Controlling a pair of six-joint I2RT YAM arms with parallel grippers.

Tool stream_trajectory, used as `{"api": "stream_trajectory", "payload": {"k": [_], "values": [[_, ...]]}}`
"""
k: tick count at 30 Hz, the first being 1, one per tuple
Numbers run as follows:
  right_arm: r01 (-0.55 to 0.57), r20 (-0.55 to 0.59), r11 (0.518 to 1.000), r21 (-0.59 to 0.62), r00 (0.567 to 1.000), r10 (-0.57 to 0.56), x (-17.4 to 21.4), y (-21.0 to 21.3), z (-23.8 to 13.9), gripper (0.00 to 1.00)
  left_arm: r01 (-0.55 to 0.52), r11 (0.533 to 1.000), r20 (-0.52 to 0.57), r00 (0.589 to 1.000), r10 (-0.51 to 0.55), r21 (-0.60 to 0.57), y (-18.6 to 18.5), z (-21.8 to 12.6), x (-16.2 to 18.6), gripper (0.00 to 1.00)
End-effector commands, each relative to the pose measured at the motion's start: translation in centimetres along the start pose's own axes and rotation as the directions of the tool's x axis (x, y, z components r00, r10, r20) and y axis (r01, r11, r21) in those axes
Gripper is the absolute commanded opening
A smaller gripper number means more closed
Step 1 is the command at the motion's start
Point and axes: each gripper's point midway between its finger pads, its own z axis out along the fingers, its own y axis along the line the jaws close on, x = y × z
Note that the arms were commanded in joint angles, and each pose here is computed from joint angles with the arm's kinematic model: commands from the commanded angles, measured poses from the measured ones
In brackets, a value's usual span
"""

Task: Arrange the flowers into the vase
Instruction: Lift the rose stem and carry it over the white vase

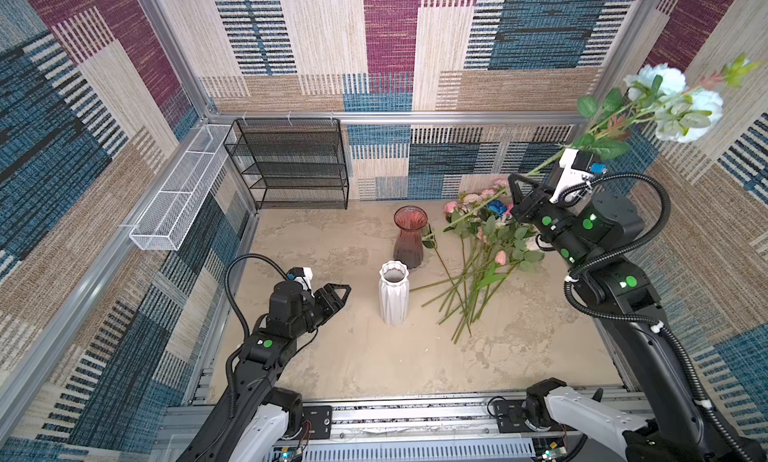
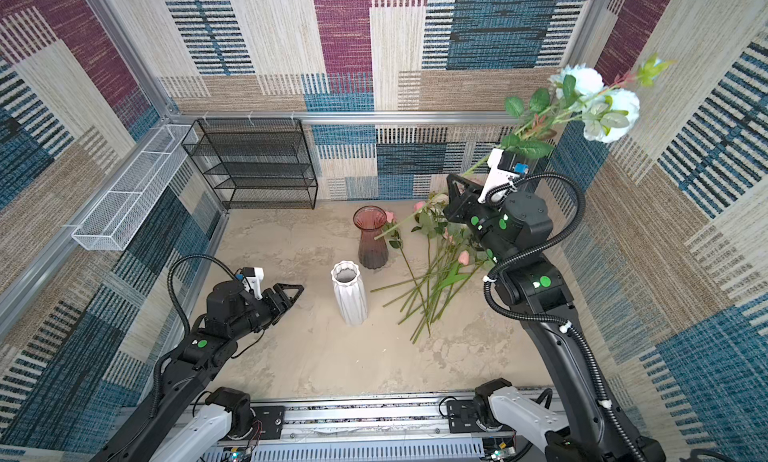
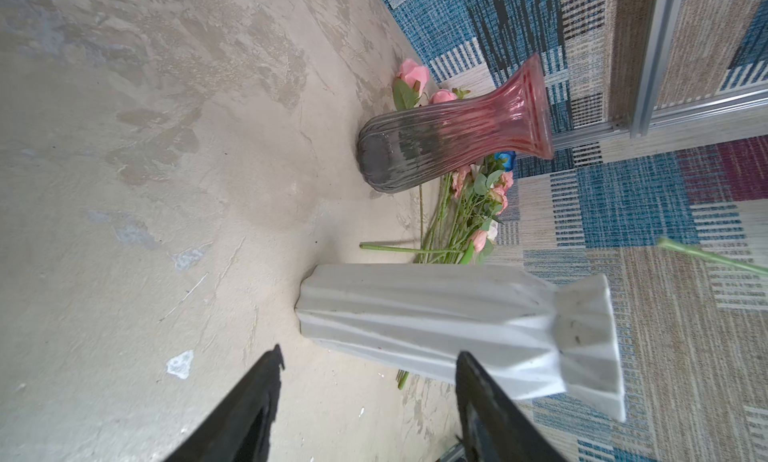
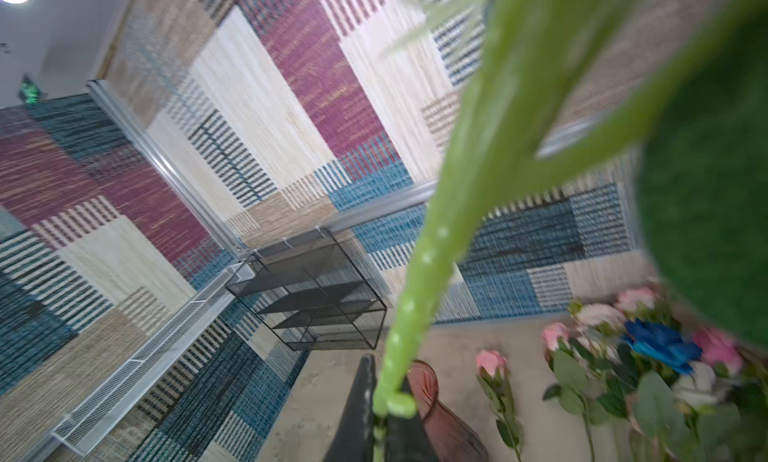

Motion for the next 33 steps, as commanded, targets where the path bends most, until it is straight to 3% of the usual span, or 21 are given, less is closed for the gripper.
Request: {"api": "stream_trajectory", "payload": {"k": [1,6,11,19,33], "values": [[0.087,-0.026,0.991,-0.102,0.996,-0.090,-0.3,3.7,0.9,0.00,-0.019,0.999,-0.010,1.000,0.020,0.025,-0.8,-0.2,0.0,0.68],[0.150,-0.101,0.963,-0.222,0.979,-0.175,2.2,9.3,2.4,0.00,-0.019,1.000,-0.009,1.000,0.020,0.024,-1.0,-0.4,-0.1,0.67],[0.224,-0.138,0.951,-0.211,0.957,-0.256,4.6,11.4,2.9,0.00,-0.023,0.999,-0.006,1.000,0.023,0.025,-1.3,-0.6,-0.2,0.67],[0.305,-0.192,0.938,-0.164,0.923,-0.334,7.6,11.3,3.1,0.00,-0.027,0.999,-0.009,1.000,0.028,0.034,-1.6,-0.5,-0.4,0.67],[0.386,-0.393,0.888,-0.249,0.798,-0.457,20.2,12.0,5.4,0.00,-0.046,0.992,-0.044,0.998,0.051,0.115,-3.5,-0.6,-0.1,0.70]]}}
